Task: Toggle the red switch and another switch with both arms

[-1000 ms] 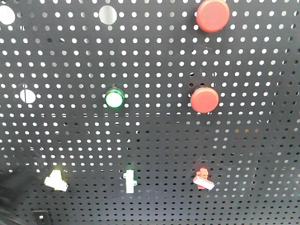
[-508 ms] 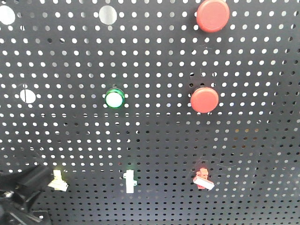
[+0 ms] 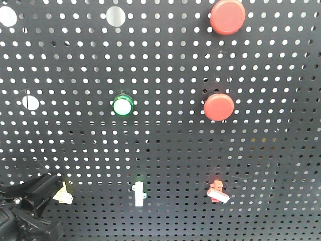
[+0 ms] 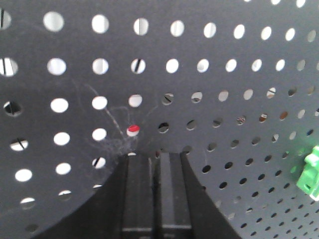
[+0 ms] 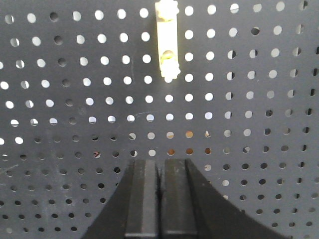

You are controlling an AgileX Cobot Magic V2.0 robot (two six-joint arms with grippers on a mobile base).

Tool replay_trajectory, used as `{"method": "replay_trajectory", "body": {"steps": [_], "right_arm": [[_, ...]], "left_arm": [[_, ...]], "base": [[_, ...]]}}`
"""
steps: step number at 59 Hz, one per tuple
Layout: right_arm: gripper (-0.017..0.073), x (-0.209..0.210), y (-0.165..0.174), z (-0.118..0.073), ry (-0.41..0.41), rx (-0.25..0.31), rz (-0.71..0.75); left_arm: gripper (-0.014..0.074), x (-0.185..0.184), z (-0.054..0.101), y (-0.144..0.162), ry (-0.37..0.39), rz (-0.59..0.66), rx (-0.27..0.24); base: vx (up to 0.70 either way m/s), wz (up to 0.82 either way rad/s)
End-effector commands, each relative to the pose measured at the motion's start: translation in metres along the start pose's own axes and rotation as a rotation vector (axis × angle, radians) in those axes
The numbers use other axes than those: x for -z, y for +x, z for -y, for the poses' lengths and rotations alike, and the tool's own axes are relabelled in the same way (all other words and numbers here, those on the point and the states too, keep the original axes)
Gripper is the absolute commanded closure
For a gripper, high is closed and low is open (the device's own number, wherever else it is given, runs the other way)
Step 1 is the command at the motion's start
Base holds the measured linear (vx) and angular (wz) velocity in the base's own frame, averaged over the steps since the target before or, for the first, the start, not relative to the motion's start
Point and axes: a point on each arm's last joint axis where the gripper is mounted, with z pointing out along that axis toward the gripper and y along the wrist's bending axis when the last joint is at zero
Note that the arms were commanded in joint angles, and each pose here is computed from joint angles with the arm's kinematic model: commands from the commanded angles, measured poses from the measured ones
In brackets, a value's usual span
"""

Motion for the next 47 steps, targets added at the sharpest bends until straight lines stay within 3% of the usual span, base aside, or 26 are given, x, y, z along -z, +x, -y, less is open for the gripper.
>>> {"method": "replay_trajectory", "body": {"steps": [1,11,19,28,47], "right_arm": [[0.0566,-0.001,-0.019,0.000,0.002,0.004,0.115],[0.0566,-0.001,-0.019,0.000,0.002,0.008,0.115],[0.0566,-0.001,-0.019,0.000,0.002,0.009,0.115],[0.0566,-0.001,-0.019,0.000,0.002,0.009,0.114],[0.0566,-0.001,-0.018,0.000,0.002,0.013,0.111]], "left_arm": [[0.0591,0.000,0.001,-0.008,-0.001,-0.004,0.032],[0.0591,0.001,0.002,0.004,-0.004,-0.137,0.038],[0.0591,0.002,0.001,0.012,-0.010,-0.222,0.073],[0.0591,0.003,0.001,0.015,-0.019,-0.261,0.125],[0.0591,0.016,0.002,0.014,-0.019,-0.316,0.143]], "base": [[0.00,0.00],[0.00,0.00],[0.00,0.00],[0.00,0.00],[0.00,0.00]]}}
